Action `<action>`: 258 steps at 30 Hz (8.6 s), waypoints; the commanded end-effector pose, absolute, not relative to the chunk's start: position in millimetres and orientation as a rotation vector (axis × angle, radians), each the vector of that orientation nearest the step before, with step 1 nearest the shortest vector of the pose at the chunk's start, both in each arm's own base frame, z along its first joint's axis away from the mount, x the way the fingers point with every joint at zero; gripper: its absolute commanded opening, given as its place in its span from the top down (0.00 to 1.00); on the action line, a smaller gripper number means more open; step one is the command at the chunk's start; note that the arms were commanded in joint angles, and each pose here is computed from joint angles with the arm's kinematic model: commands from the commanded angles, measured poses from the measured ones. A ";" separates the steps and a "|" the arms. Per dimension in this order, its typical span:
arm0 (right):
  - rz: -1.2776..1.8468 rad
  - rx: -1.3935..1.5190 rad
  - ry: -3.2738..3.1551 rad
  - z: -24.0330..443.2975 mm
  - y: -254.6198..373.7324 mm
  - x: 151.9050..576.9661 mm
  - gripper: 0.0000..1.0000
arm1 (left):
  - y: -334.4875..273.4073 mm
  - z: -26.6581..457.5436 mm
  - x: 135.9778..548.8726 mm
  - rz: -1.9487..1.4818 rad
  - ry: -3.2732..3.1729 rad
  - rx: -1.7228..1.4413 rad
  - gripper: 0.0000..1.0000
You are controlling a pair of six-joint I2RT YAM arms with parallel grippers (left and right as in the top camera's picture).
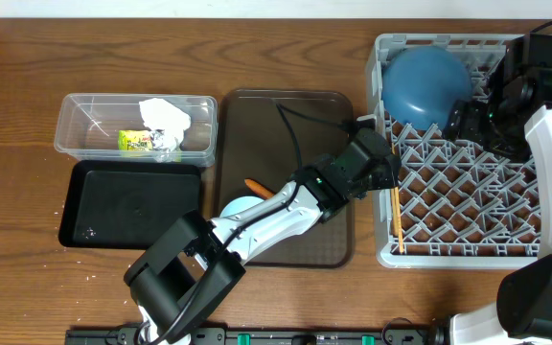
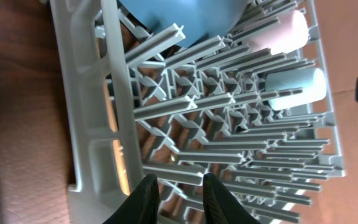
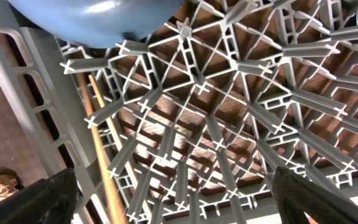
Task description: Sort waste into correct bins and load items into the dishwasher rack
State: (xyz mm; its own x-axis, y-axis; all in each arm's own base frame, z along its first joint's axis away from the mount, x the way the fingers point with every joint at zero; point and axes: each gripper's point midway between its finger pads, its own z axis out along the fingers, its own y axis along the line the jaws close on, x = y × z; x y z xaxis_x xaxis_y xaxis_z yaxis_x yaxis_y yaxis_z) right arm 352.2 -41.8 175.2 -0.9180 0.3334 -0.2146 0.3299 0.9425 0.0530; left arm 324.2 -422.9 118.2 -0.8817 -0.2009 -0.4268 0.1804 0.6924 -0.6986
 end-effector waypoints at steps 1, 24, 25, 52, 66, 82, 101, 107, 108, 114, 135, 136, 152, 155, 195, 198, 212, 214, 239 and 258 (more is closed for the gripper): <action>0.020 0.489 2.879 175.9 -43.6 350.1 0.07 | -411.1 123.4 330.7 -0.957 2.378 0.163 0.75; 0.040 0.466 2.875 176.3 -38.1 352.5 0.05 | -201.2 121.8 331.8 -0.347 2.702 -0.002 0.62; 0.040 0.466 2.876 176.3 -38.1 352.4 0.05 | -202.4 116.5 330.4 -0.345 2.718 -0.022 0.62; 0.039 0.467 2.873 176.5 -38.5 353.1 0.04 | -252.0 11.7 290.8 -0.317 2.997 0.087 0.44; 0.039 0.468 2.876 176.3 -38.6 352.2 0.04 | -249.2 5.4 303.7 -0.263 2.968 0.078 0.56; 0.037 0.461 2.876 176.3 -38.9 352.5 0.04 | -104.6 145.1 362.1 -0.187 2.621 -0.331 0.64; 0.037 0.458 2.874 176.4 -38.9 353.0 0.04 | 81.7 96.0 308.1 0.188 2.703 -1.092 0.62; 0.036 0.459 2.876 176.3 -39.0 352.4 0.04 | 83.1 91.9 307.0 0.195 2.715 -1.102 0.54; 0.037 0.458 2.876 176.3 -38.8 352.6 0.04 | 83.0 91.8 306.6 0.195 2.717 -1.103 0.51; 0.037 0.458 2.874 176.5 -38.9 353.2 0.04 | 54.4 92.7 307.2 -0.035 2.777 -1.073 0.50; 0.037 0.457 2.867 176.9 -39.1 354.7 0.03 | -74.9 91.0 262.4 -0.160 3.105 -0.490 0.46; 0.037 0.457 2.868 176.8 -39.0 354.5 0.04 | -72.6 88.1 258.6 -0.123 3.115 -0.482 0.46; 0.037 0.457 2.870 176.7 -39.1 354.1 0.04 | -69.5 60.2 238.7 -0.090 3.178 -0.377 0.50; 0.037 0.457 2.870 176.7 -39.0 354.0 0.04 | -69.8 62.2 240.0 -0.095 3.170 -0.376 0.50; 0.037 0.460 2.885 175.9 -38.6 350.6 0.03 | -186.3 48.1 193.3 -0.049 3.045 0.857 0.50; 0.036 0.460 2.885 175.9 -38.8 350.4 0.03 | -184.9 40.7 191.7 -0.028 3.071 0.864 0.50; 0.036 0.459 2.885 175.9 -38.6 350.5 0.03 | -182.4 24.7 190.3 0.019 3.116 0.874 0.65; 0.037 0.459 2.885 175.9 -38.6 350.5 0.03 | -179.0 24.5 194.0 0.059 3.102 0.871 0.66; 0.034 0.450 2.892 175.6 -38.7 349.1 0.03 | -175.4 28.0 222.9 0.179 2.978 0.830 0.94; 0.034 0.450 2.892 175.6 -38.6 349.1 0.03 | -151.7 96.3 256.2 0.046 2.842 0.575 0.94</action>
State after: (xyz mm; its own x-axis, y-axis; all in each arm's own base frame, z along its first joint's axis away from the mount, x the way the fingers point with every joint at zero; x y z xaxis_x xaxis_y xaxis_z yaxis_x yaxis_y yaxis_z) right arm 350.0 -40.7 174.0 -0.9265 0.3156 -0.2049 0.3120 0.9487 0.0509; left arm 241.9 -157.6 73.3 -0.8925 0.4233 -0.1556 0.4162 0.9060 0.0772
